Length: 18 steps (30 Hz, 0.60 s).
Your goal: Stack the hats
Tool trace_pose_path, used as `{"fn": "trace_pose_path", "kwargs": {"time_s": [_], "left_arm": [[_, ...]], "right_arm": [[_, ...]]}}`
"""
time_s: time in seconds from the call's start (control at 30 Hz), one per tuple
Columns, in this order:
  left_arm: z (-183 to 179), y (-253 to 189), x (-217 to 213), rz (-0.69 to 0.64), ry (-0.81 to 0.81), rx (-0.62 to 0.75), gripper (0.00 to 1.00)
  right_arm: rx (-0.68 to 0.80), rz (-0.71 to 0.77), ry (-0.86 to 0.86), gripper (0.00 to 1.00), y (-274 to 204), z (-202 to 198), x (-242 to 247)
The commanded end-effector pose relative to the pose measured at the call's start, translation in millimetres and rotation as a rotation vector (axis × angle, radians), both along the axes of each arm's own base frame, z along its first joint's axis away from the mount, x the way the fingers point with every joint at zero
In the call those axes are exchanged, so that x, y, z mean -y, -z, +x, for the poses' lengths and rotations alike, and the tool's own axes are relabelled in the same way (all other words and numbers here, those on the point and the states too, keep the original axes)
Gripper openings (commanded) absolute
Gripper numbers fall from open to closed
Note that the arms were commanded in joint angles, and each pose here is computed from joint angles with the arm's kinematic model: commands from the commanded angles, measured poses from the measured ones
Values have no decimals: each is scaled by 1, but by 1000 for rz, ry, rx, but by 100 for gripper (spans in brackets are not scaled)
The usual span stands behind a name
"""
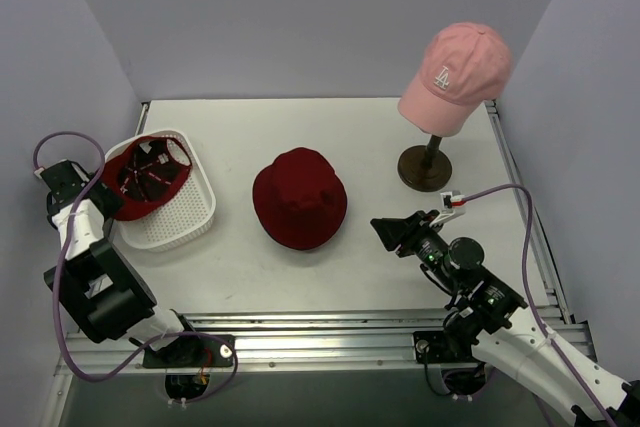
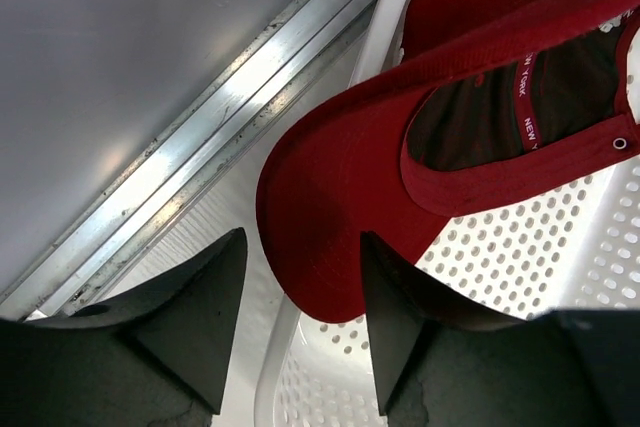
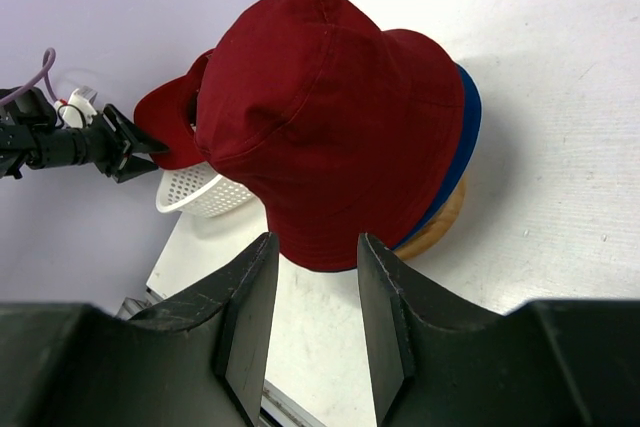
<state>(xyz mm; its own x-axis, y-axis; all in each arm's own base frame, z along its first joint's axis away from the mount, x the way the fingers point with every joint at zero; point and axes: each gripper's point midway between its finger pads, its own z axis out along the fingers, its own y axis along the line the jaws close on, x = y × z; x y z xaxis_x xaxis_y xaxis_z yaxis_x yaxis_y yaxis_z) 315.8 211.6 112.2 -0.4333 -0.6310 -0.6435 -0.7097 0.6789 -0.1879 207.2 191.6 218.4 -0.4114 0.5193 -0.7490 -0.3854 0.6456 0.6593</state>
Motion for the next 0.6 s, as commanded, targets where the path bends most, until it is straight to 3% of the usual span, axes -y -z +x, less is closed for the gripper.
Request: {"fn": "trace_pose_path", "kwargs": {"time_s": [0.0, 0.43, 0.57], "left_arm": [[19, -26, -16, 65, 3, 88, 57], [26, -60, -9, 89, 26, 191, 4], [25, -73, -8, 102, 25, 206, 2]], "right_arm": [[51, 33, 15, 34, -22, 1, 3], [54, 32, 26, 34, -26, 3, 4], [49, 28, 29, 34, -24, 3, 4]]}}
